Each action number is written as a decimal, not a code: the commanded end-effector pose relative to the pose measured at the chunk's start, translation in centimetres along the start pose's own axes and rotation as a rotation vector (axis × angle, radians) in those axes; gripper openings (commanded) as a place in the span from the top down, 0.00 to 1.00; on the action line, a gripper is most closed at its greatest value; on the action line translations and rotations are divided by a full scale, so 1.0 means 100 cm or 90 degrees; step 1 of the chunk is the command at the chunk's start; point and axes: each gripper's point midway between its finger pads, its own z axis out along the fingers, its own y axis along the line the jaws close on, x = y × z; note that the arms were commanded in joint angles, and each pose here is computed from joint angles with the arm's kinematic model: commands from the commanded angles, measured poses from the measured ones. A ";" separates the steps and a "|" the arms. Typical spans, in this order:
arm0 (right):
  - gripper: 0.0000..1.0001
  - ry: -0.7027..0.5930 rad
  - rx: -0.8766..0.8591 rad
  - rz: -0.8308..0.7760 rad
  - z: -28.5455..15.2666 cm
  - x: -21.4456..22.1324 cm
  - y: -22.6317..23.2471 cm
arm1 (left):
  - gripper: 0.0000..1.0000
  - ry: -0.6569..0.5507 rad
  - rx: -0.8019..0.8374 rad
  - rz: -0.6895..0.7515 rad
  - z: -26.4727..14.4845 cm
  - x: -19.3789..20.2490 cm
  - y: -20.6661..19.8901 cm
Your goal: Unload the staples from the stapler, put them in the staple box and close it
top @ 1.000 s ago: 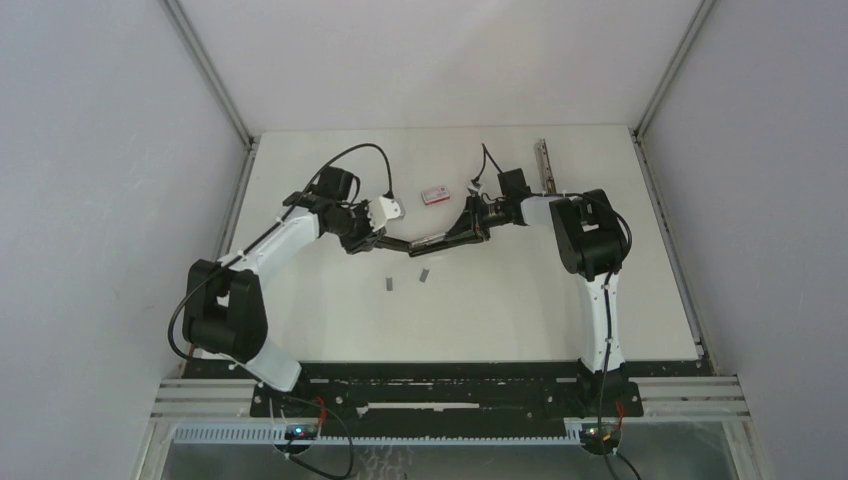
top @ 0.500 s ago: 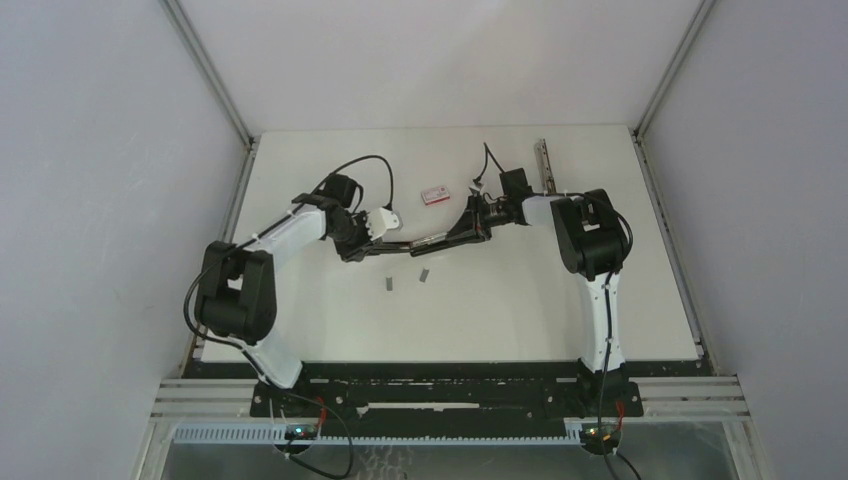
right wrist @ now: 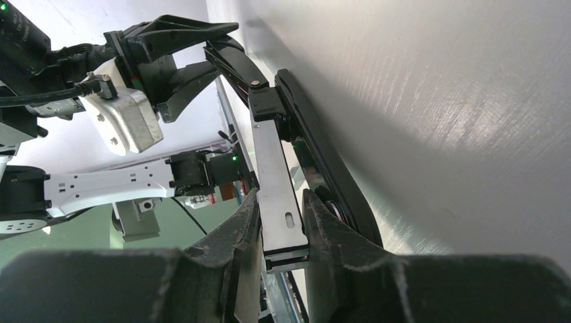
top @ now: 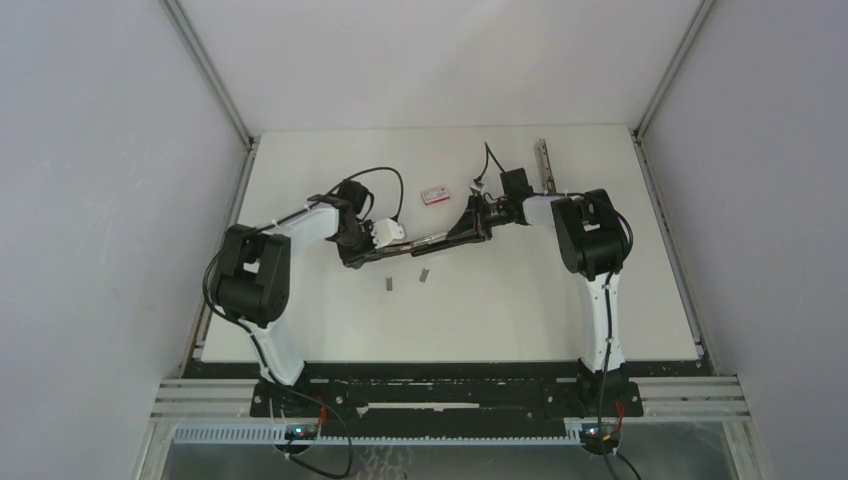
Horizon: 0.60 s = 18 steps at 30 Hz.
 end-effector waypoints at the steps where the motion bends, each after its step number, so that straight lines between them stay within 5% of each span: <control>1: 0.89 -0.062 0.051 -0.015 -0.013 -0.021 -0.004 | 0.67 0.041 -0.028 0.034 -0.010 0.002 0.018; 18: 0.70 -0.064 0.056 -0.027 -0.015 -0.022 0.001 | 0.50 0.025 -0.037 0.031 -0.021 -0.006 0.021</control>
